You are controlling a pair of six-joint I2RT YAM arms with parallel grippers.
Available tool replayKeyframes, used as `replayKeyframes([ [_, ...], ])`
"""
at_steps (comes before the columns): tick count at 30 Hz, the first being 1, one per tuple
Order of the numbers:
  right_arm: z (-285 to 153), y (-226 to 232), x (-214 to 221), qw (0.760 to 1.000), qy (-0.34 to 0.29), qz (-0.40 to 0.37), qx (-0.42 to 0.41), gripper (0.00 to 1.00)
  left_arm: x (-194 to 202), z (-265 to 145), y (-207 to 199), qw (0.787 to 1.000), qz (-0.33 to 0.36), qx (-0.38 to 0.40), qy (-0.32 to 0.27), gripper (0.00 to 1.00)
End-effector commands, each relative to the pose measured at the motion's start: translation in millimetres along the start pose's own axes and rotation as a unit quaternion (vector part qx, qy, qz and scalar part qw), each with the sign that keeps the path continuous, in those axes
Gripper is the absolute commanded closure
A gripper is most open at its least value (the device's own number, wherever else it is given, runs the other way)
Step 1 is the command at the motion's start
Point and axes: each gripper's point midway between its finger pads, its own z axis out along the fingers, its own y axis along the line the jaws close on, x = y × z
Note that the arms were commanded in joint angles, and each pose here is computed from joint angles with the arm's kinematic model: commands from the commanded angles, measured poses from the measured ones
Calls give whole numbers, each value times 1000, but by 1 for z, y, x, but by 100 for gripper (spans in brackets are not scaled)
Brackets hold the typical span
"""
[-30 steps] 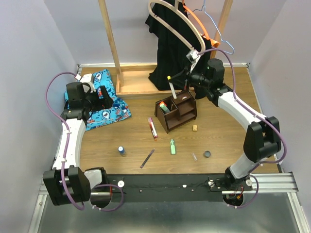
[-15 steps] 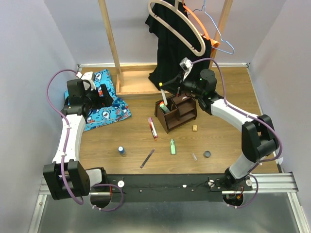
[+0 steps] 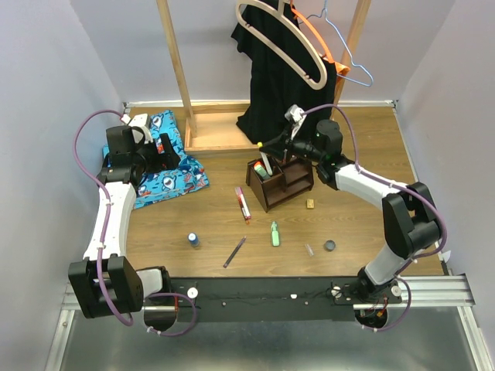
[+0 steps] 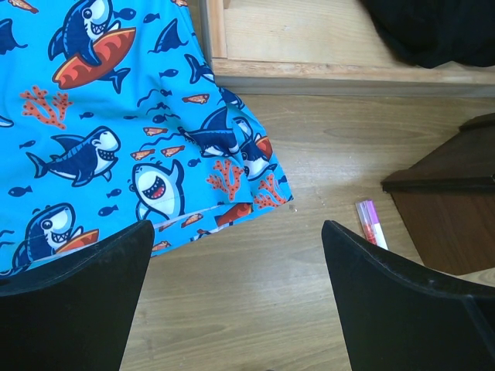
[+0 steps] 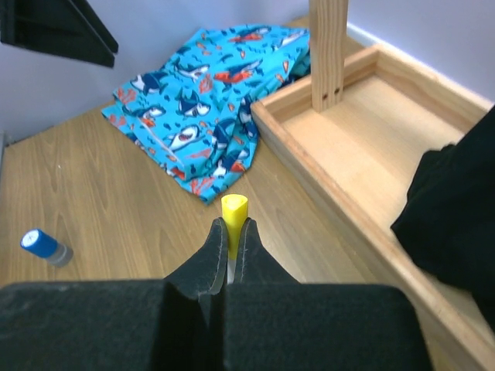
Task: Sort the stationery into containers
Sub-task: Place the pen in the storage box.
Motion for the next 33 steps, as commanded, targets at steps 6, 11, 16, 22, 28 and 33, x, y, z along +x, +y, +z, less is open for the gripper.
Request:
replayKeyframes([
  [6,-11,-4,20,999,24,-24,26,86,2,0,-5,1000,-4,12,-4,1],
  [11,-16,-2,13,999,34,-16,34,62,1,-2,-5,1000,-11,10,-16,1],
  [16,-22,8,-3,998,42,-26,33,60,-1,-5,2,999,-23,-16,-32,1],
  [22,-9,50,-25,996,71,-58,0,58,-8,-20,-7,998,-30,-8,-47,1],
  [28,24,75,17,976,190,94,54,59,-18,-41,-12,996,-47,-17,-74,1],
  [33,51,91,47,962,235,117,79,63,-37,-67,11,988,-35,-101,-108,1],
])
